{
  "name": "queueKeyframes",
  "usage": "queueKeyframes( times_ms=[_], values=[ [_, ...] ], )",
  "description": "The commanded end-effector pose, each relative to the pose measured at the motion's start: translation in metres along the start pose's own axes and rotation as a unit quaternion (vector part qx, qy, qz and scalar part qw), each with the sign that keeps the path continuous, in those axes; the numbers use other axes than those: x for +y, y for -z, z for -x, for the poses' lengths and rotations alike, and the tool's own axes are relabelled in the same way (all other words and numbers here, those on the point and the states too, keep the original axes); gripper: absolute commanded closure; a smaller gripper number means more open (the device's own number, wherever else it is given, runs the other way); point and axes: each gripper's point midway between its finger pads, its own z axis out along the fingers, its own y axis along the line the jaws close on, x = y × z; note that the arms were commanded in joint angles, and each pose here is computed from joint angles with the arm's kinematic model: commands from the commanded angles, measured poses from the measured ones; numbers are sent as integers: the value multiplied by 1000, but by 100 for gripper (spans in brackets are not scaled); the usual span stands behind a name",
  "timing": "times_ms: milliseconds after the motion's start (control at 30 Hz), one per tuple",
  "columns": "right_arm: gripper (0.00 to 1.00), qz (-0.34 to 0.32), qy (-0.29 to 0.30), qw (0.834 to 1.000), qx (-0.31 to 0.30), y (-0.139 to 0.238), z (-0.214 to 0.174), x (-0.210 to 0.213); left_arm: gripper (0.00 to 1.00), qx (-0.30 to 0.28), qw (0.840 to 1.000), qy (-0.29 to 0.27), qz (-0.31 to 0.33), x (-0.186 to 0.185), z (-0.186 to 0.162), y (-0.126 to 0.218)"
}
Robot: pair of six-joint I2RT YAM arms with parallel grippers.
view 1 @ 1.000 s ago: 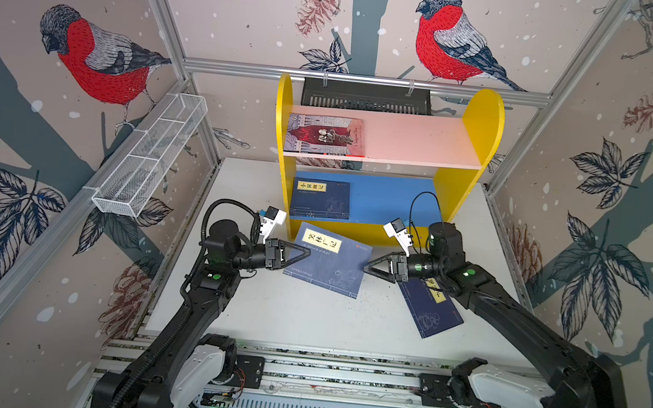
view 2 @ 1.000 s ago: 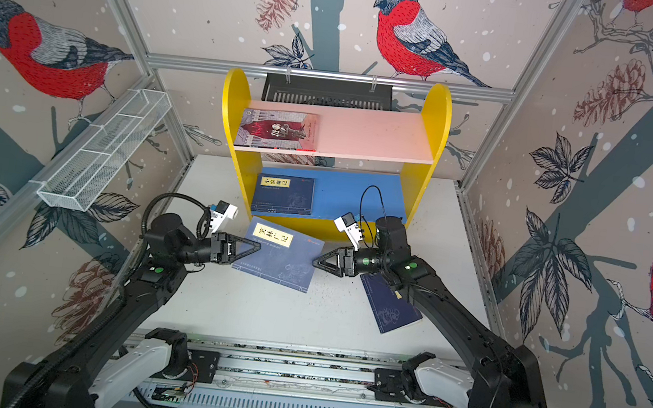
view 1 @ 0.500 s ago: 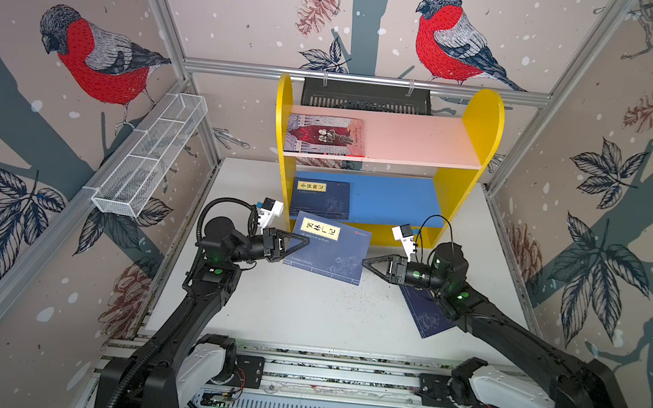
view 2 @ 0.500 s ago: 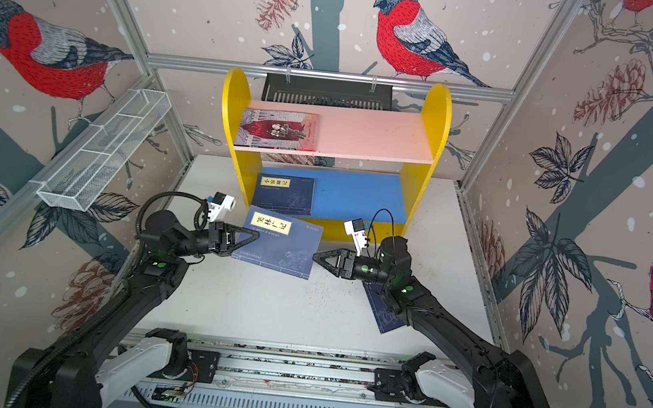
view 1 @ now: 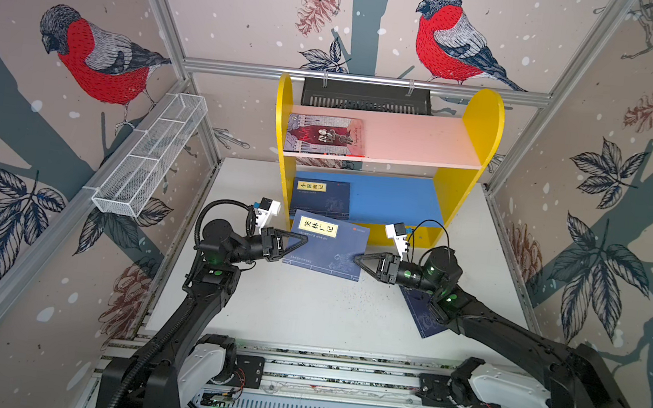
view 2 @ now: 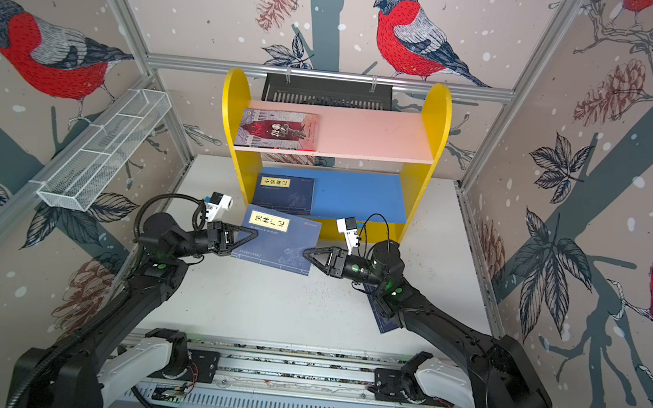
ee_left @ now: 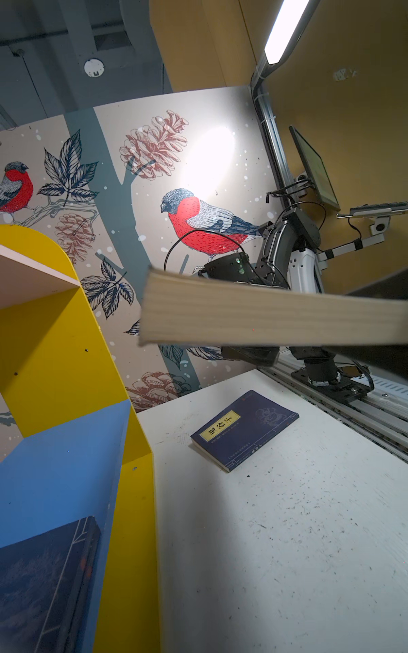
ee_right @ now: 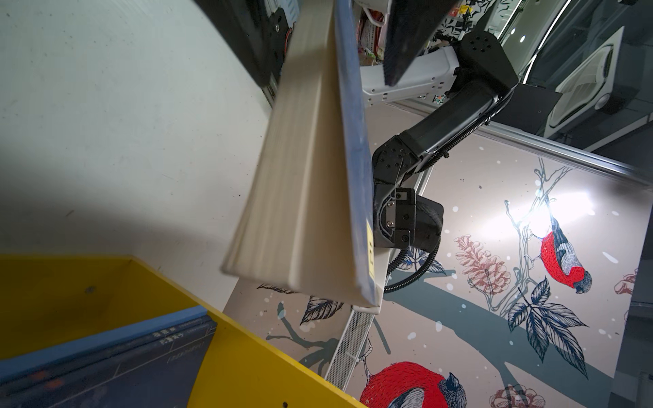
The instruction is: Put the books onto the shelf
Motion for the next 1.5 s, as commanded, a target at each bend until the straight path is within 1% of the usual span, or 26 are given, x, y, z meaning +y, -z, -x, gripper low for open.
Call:
queueKeyframes(
  times_ms=[0, 133, 333, 367, 633, 700, 800, 833, 867, 900, 933, 967, 1067, 1133, 1167, 1300, 1467],
  values=[
    [58, 21, 16, 999, -20, -1, 10, 12, 100, -14, 999, -28, -8, -7, 3, 3],
    [63, 29, 12, 999, -14, -6, 10, 12, 100, -21, 999, -28, -7, -6, 1, 4],
    [67, 38, 14, 999, -8, -12, 11, 14, 100, -27, 999, -24, -5, -5, 2, 6],
    [69, 33, 8, 999, -5, -15, 10, 7, 100, -27, 999, -25, -5, -5, 2, 5],
    [88, 48, 8, 999, 1, -20, 11, 10, 100, -41, 999, -13, 5, 4, 6, 9],
    [94, 50, 11, 999, 4, -21, 11, 10, 100, -47, 999, -9, 9, 7, 7, 11],
    [97, 50, 12, 999, 3, -21, 14, 9, 99, -53, 998, -4, 17, 13, 8, 13],
    [98, 50, 12, 999, 4, -20, 14, 10, 96, -55, 998, -4, 20, 14, 8, 14],
    [98, 50, 13, 999, 3, -20, 15, 9, 87, -57, 998, -3, 23, 16, 9, 14],
    [98, 49, 13, 999, 3, -19, 17, 9, 73, -62, 998, 1, 27, 18, 10, 16],
    [98, 48, 14, 999, 2, -17, 19, 9, 53, -67, 997, 3, 32, 21, 11, 17],
    [98, 45, 13, 999, 1, -14, 22, 8, 41, -71, 997, 5, 38, 25, 12, 19],
    [98, 32, 15, 999, -1, -5, 30, 3, 24, -84, 994, 10, 64, 36, 17, 25],
    [99, 24, 18, 1000, -2, 2, 36, 2, 17, -91, 993, 0, 78, 40, 20, 28],
    [98, 19, 21, 1000, -4, 5, 40, 2, 15, -92, 992, -2, 89, 43, 20, 30],
    [99, 0, 26, 1000, -2, 13, 53, -4, 14, -100, 987, -25, 123, 47, 27, 34],
    [99, -8, 30, 999, -12, 25, 70, -7, 14, -100, 981, -65, 155, 41, 38, 36]
  ],
)
